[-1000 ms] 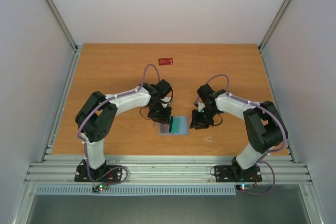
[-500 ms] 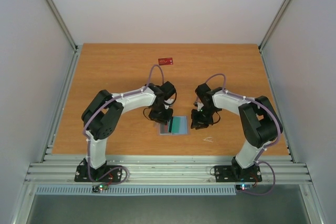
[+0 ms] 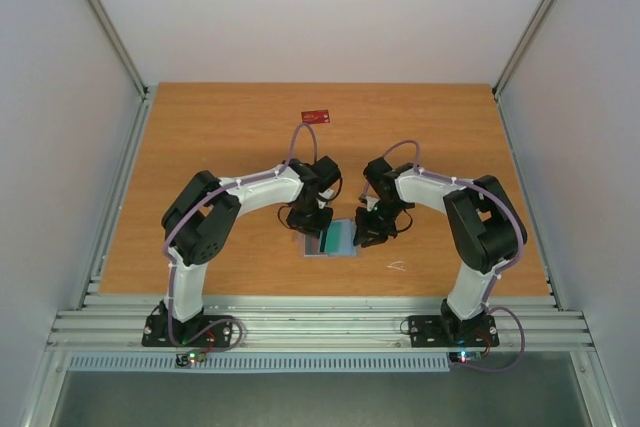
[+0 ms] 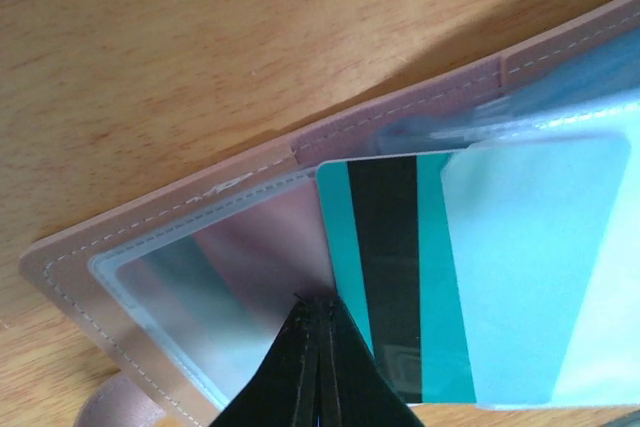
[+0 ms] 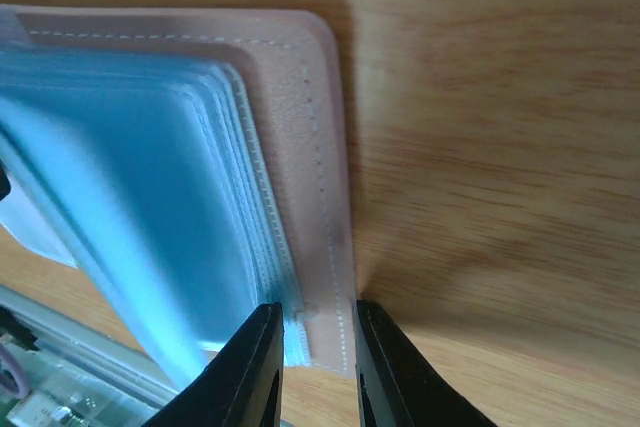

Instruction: Put the credit cards into the card holder

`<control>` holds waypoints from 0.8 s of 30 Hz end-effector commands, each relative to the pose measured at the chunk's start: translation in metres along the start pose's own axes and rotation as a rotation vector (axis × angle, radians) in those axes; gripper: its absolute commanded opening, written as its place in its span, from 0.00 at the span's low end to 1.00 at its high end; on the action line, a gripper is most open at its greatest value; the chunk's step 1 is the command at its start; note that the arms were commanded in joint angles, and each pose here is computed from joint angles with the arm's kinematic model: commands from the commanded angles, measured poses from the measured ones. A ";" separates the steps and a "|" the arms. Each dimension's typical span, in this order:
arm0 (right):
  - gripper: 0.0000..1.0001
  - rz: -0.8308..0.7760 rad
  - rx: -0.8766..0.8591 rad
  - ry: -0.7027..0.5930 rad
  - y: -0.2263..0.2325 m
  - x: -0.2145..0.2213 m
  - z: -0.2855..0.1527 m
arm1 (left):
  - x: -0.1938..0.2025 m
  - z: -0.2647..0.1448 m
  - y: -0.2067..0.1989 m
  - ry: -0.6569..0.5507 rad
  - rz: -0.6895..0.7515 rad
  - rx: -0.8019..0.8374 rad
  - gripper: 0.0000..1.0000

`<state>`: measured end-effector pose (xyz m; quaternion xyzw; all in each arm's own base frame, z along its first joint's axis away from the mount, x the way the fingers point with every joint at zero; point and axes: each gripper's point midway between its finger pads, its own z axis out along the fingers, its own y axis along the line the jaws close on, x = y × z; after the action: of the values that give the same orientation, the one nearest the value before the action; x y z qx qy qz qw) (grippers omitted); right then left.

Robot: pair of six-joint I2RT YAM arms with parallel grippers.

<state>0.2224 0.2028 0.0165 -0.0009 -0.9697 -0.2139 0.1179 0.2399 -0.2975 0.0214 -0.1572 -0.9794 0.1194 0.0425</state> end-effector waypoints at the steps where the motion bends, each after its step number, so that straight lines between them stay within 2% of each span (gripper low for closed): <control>1: 0.23 0.008 0.013 0.028 -0.003 0.000 0.019 | 0.000 0.006 -0.009 0.016 -0.010 0.027 0.00; 24: 0.23 0.019 0.064 0.032 -0.014 0.005 0.017 | -0.007 0.002 -0.038 0.020 -0.030 0.157 0.00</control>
<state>0.2186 0.2094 0.0164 -0.0030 -0.9644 -0.2287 0.1330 0.2301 -0.3147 0.0252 -0.1375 -0.9742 0.1643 0.0714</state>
